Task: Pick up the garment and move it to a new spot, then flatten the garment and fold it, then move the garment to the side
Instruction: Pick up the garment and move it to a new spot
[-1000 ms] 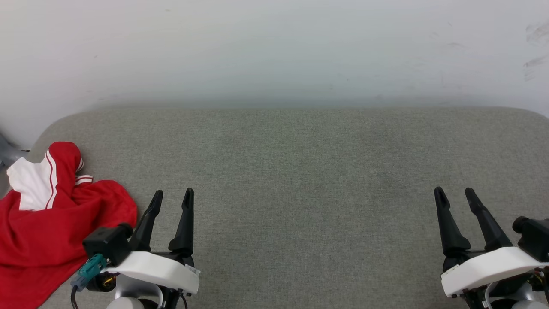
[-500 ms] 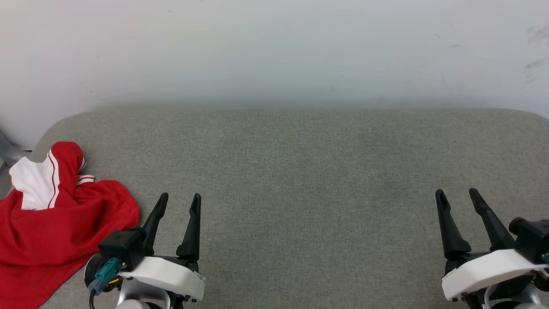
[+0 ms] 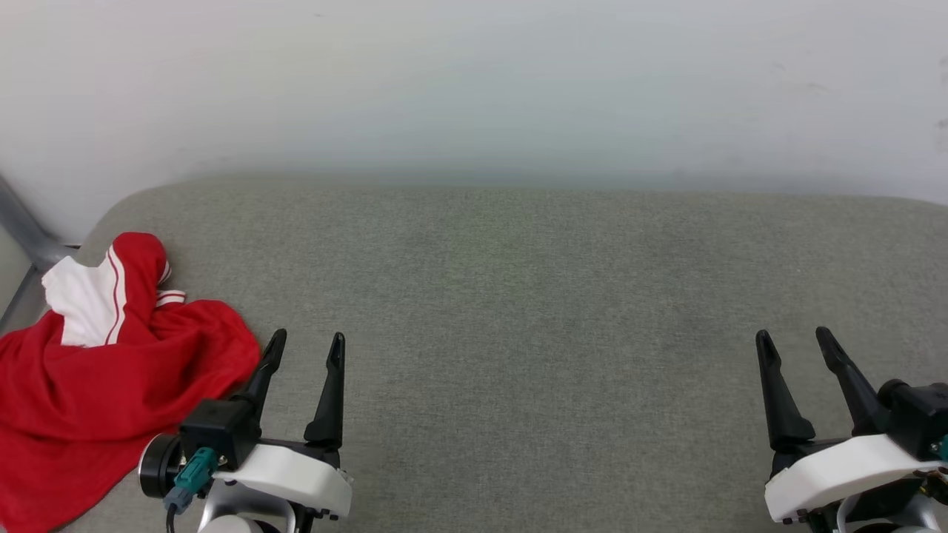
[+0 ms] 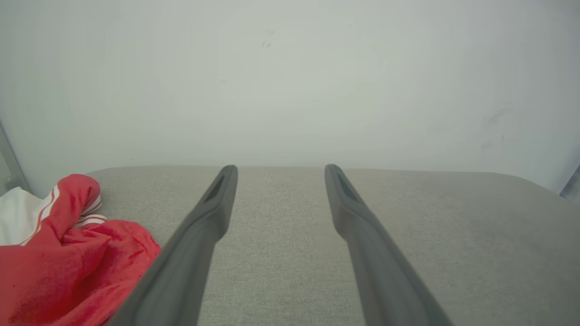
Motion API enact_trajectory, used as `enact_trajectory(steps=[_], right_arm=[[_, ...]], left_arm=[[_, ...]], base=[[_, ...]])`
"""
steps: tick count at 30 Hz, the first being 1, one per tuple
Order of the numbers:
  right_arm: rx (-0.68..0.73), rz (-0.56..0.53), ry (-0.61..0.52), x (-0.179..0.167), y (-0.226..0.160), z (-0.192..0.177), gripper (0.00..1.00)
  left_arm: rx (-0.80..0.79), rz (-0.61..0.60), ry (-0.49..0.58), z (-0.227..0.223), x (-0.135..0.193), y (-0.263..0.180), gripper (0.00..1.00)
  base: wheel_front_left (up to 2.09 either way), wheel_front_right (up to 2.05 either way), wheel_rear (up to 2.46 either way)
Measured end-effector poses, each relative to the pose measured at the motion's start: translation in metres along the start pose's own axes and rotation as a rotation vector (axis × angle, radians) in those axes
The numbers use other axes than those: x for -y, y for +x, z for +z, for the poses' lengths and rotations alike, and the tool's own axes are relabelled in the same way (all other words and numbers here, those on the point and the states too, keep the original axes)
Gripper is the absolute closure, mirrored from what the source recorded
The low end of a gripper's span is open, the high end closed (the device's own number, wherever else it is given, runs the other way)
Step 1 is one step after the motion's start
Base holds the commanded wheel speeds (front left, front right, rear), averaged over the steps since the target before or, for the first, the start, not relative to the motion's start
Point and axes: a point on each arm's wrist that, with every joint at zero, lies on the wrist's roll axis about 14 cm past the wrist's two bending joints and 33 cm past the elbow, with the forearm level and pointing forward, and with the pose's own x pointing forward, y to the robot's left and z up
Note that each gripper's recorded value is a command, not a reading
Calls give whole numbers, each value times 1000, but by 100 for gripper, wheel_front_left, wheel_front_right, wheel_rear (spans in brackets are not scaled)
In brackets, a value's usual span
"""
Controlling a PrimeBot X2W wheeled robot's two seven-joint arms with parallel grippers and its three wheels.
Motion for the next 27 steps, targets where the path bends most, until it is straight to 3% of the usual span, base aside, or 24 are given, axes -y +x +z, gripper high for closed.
enact_trajectory(steps=[11,20,27], right_arm=[[-15,138,-47,-45,23,-11,0],[-15,309,-98,-105,43,-17,0],[-14,422,-77,-146,52,-22,0]], left_arm=[[25,153,89,12,-47,-27,0],[32,340,172,24,-98,-74,0],[36,468,189,32,-128,-109,0]], base=[[0,0,0],[0,0,0],[0,0,0]])
